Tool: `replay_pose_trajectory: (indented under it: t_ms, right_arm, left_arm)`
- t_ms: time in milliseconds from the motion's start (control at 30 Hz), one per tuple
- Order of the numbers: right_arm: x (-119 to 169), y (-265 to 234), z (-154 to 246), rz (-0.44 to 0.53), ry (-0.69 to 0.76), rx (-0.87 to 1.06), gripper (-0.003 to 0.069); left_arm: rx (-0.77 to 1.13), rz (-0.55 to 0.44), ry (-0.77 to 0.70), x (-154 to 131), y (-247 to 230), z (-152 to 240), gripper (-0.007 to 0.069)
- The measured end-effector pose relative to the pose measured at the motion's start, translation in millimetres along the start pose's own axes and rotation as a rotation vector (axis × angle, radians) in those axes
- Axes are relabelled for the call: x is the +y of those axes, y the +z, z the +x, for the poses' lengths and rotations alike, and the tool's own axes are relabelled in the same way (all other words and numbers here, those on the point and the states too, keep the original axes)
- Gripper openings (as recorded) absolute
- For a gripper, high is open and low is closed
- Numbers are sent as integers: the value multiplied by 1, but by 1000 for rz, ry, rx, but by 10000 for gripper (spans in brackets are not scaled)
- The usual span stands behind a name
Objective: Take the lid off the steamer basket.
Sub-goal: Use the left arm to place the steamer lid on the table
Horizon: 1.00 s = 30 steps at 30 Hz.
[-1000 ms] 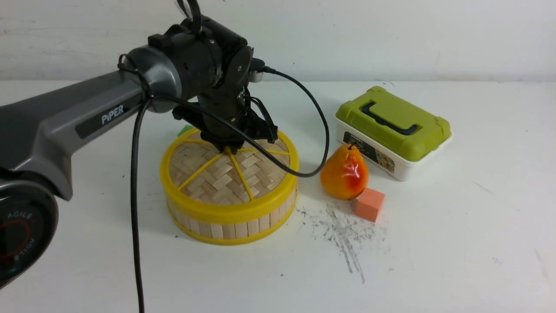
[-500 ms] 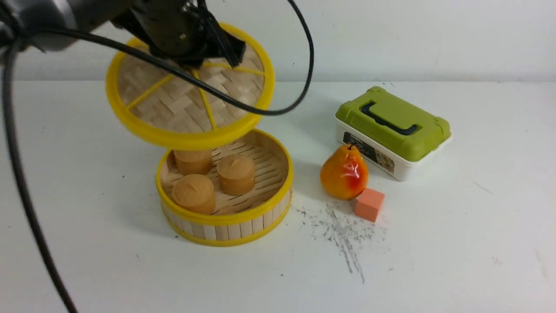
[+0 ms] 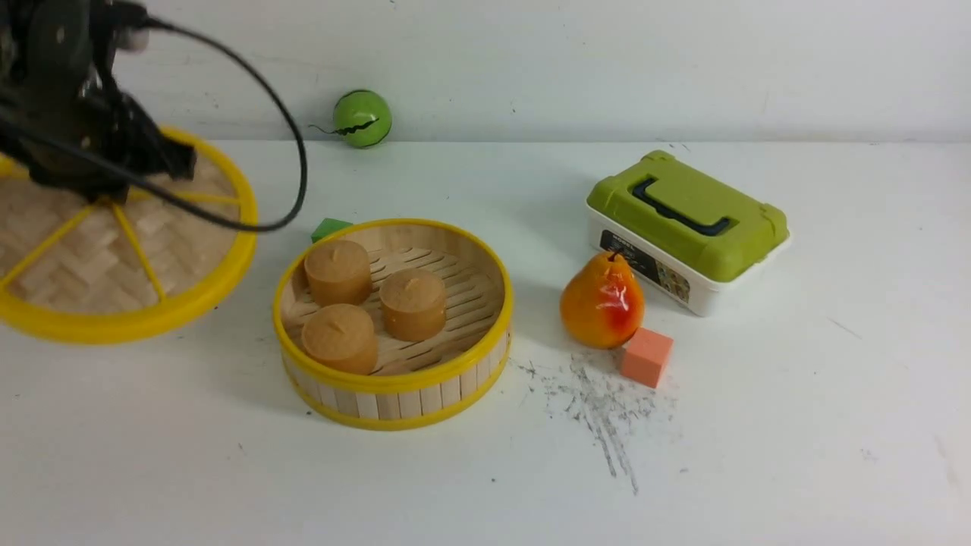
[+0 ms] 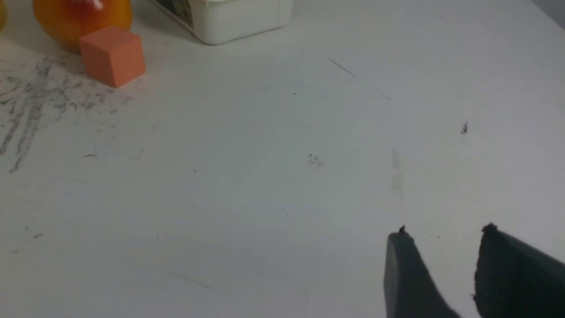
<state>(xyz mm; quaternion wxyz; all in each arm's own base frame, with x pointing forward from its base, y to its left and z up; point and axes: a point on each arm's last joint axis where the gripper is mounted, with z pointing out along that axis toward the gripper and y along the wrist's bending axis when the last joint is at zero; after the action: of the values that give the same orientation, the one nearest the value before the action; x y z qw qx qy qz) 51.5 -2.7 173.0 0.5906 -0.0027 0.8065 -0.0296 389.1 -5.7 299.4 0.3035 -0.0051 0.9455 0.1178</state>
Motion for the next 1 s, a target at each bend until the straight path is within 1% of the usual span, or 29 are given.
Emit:
replay_pose_trajectory:
  t_ms: [133, 267, 433, 700, 933, 1000]
  right_arm:
    - [0, 0, 0, 0, 0, 0, 239]
    - [0, 0, 0, 0, 0, 0, 239]
    - [0, 0, 0, 0, 0, 0, 239]
    - [0, 0, 0, 0, 0, 0, 239]
    - [0, 0, 0, 0, 0, 0, 239]
    - [0, 0, 0, 0, 0, 0, 239]
  left_arm:
    - [82, 41, 32, -12, 40, 33, 114]
    - [78, 76, 30, -21, 59, 41, 114]
    - [52, 104, 11, -26, 68, 40, 114]
    - [15, 173, -87, -33, 69, 37, 114]
    - [-7, 173, -81, -33, 69, 35, 114]
    - [-13, 170, -76, -32, 69, 34, 130]
